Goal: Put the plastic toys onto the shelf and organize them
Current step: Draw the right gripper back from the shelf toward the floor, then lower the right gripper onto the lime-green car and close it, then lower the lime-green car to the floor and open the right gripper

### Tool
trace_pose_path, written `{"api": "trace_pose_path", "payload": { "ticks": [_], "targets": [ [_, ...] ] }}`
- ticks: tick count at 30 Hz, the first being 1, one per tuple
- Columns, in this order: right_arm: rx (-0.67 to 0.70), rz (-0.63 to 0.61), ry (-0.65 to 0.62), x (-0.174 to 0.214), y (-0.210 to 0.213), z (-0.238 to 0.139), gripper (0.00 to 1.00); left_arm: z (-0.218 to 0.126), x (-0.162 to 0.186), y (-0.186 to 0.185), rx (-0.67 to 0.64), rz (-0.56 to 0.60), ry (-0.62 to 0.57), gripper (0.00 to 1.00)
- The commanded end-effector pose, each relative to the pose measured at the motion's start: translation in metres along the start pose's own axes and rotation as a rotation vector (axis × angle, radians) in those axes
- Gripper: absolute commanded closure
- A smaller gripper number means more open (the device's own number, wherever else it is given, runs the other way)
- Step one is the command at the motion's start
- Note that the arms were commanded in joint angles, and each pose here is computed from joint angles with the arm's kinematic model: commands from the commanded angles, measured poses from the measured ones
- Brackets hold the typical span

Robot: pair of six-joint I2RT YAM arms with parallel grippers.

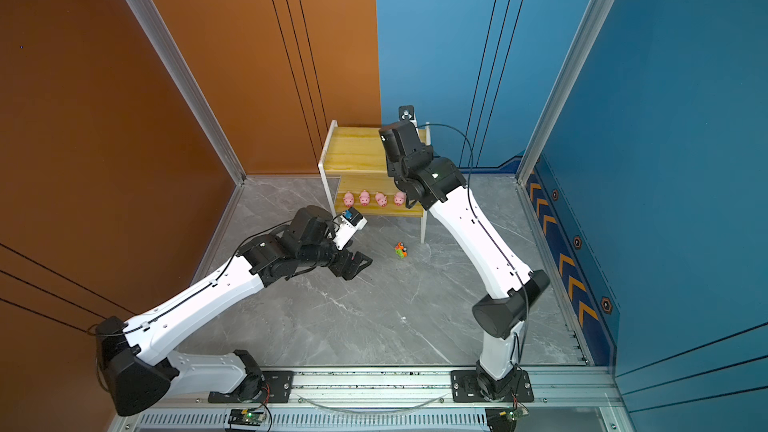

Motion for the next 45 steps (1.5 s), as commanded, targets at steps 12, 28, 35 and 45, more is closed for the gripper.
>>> {"api": "trace_pose_path", "payload": {
  "ticks": [12,28,35,45],
  "targets": [
    [-0.116,-0.004,0.282,0.193,-0.038,-0.104,0.82,-0.013,-0.005,0.022,-0.084,-0.066,-0.054,0.15],
    [-0.259,-0.277,0.901,0.357,0.032,-0.054,0.82,-0.013,-0.002,0.036,-0.097,-0.114,-0.057,0.15],
    [-0.362,-0.436,1.088,0.374,0.066,-0.033,0.81,-0.013,-0.002,0.041,-0.088,-0.131,-0.063,0.15],
    [-0.405,-0.549,1.222,0.388,0.086,-0.007,0.75,-0.012,-0.002,0.046,-0.072,-0.157,-0.076,0.15]
  ]
}}
Point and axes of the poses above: each gripper's point midway between its finger pads, its own z axis out along the fingers, its own y axis along the line the jaws close on, x = y × z, the point moved 4 cm from there along -z, back along the fingers, and after that the axes turned 3 degrees about z, right-handed, at the moved point
